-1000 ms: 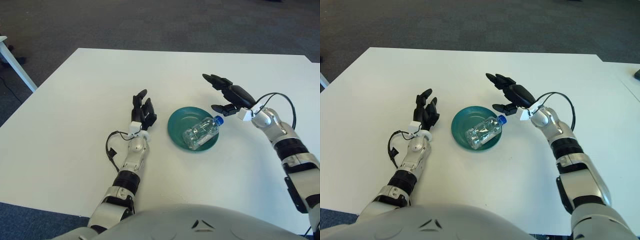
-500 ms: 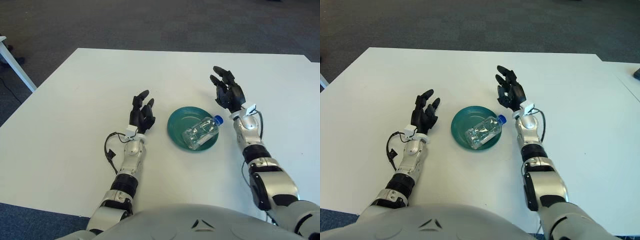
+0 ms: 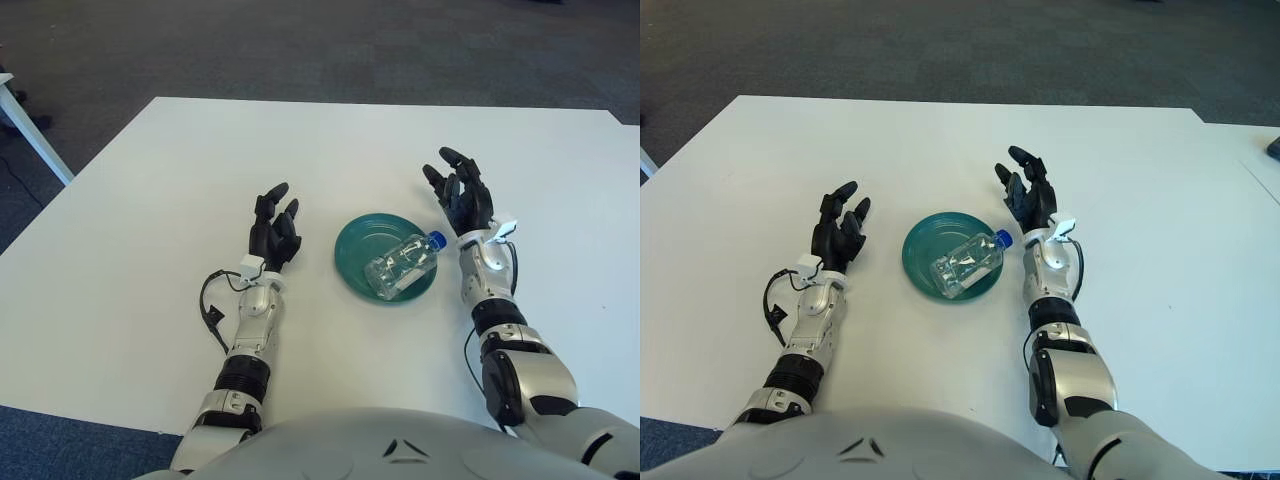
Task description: Put the bottle into the plate.
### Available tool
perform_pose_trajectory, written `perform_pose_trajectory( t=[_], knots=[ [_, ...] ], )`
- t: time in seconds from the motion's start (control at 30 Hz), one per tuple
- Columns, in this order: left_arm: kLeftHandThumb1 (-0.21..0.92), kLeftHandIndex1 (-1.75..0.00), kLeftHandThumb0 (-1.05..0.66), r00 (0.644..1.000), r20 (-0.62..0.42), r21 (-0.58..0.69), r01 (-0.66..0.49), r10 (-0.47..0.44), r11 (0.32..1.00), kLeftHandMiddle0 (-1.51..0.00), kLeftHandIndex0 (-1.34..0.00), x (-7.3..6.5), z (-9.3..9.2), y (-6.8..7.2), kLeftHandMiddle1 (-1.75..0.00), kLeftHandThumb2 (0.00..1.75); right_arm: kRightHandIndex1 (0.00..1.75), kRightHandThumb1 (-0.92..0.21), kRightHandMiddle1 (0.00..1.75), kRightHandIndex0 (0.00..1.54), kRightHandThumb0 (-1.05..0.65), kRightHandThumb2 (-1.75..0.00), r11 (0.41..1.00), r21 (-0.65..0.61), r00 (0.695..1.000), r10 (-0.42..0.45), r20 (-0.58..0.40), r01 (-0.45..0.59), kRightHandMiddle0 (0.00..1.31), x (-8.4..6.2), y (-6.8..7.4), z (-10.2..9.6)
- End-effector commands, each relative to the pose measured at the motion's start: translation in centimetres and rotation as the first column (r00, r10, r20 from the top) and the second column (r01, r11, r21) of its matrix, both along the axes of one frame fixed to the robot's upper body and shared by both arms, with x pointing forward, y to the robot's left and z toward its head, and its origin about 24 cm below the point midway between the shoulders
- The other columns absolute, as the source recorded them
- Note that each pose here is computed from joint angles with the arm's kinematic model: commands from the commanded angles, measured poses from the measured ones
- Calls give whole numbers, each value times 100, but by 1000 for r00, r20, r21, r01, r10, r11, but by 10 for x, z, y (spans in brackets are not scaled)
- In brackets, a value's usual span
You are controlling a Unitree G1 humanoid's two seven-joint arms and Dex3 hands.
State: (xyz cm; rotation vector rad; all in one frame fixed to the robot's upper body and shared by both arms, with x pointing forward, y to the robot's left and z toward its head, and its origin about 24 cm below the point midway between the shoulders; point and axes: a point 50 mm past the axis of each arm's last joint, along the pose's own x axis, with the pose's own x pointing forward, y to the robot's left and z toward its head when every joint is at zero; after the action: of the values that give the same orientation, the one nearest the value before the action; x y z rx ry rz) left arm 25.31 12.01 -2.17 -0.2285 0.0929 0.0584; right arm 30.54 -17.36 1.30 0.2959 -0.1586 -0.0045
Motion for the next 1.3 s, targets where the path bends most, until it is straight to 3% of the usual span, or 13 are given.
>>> perform_pose_trajectory(
  t=[0.0,0.23,0.47,0.73,0.9,1.27],
  knots=[
    [92,-80,-66,990,-137,-16,-36,34,999,-65,-20,-27,-31,13,-3,66,15,-92,86,67,-62,-60,997,82,1000,-1,-4,1,25,-8,15,-5],
    [92,-77,-63,987,-158,-14,-36,33,999,-64,-19,-30,-36,25,-2,70,18,-92,89,73,-65,-58,988,143,998,-52,-21,55,31,-20,26,-11],
    [92,-76,-61,985,-167,6,-38,39,999,-65,-19,-32,-41,34,-2,73,19,-92,91,74,-63,-56,989,117,995,-83,-45,88,36,-33,23,-23],
    [92,-78,-59,983,-177,7,-46,46,999,-68,-23,-34,-43,42,-4,73,20,-92,88,75,-65,-58,994,66,996,-81,-44,83,34,-41,23,-30],
    [92,-79,-57,986,-162,-3,-38,37,999,-69,-26,-34,-42,45,-4,71,21,-92,87,76,-65,-61,996,19,996,-84,-16,84,32,-54,26,-30],
    [92,-76,-59,988,-155,22,-21,24,1000,-67,-24,-37,-42,50,-2,73,20,-92,88,72,-60,-58,993,0,993,-118,2,118,31,-67,26,-28]
  ],
)
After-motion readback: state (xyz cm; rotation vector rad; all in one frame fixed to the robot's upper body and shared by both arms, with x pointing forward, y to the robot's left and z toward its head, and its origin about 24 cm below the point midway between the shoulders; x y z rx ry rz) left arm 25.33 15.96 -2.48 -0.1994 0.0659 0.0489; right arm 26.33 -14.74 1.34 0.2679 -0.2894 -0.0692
